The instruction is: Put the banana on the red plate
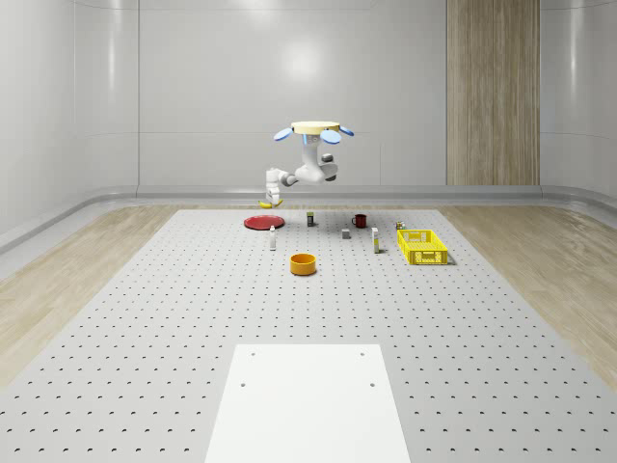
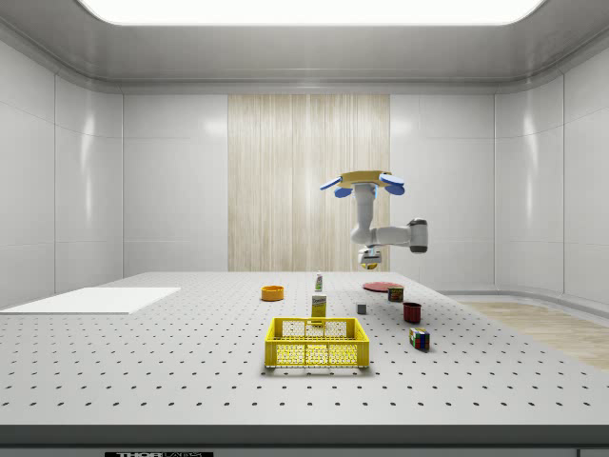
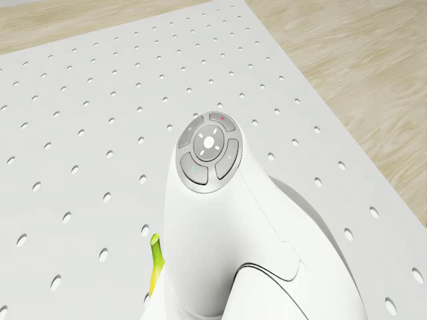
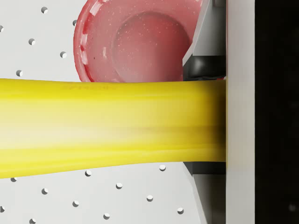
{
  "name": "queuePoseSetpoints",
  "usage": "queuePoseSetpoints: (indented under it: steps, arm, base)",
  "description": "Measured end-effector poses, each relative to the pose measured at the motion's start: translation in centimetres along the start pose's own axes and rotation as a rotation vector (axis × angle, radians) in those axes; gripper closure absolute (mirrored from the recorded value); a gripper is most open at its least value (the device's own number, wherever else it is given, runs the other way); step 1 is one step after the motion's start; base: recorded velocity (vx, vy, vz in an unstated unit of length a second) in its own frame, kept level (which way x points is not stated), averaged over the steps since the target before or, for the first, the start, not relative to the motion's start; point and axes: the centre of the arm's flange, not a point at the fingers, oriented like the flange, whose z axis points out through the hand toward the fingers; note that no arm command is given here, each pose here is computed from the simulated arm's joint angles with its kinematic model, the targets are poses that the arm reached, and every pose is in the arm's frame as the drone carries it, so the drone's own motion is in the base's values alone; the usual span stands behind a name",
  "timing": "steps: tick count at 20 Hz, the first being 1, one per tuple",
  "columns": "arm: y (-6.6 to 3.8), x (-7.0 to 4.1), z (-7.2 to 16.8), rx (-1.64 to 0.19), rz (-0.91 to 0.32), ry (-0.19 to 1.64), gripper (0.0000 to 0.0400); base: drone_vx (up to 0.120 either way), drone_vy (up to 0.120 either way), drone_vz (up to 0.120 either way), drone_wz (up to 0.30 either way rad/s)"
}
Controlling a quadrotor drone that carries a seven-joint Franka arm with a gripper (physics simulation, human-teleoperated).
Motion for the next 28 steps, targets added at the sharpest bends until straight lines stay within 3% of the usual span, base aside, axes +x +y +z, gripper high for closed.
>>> queuePoseSetpoints:
  steps: [6,21,28]
  arm:
    - [0.0,0.0,0.0,0.000,-0.007,0.000,0.0210]
    - [0.0,0.0,0.0,0.000,-0.005,0.000,0.0210]
    - [0.0,0.0,1.4,0.000,-0.007,0.000,0.0210]
  base:
    - [0.007,-0.120,-0.067,0.000]
    - [0.109,-0.120,0.000,0.000]
    - [0.000,0.000,0.000,0.000]
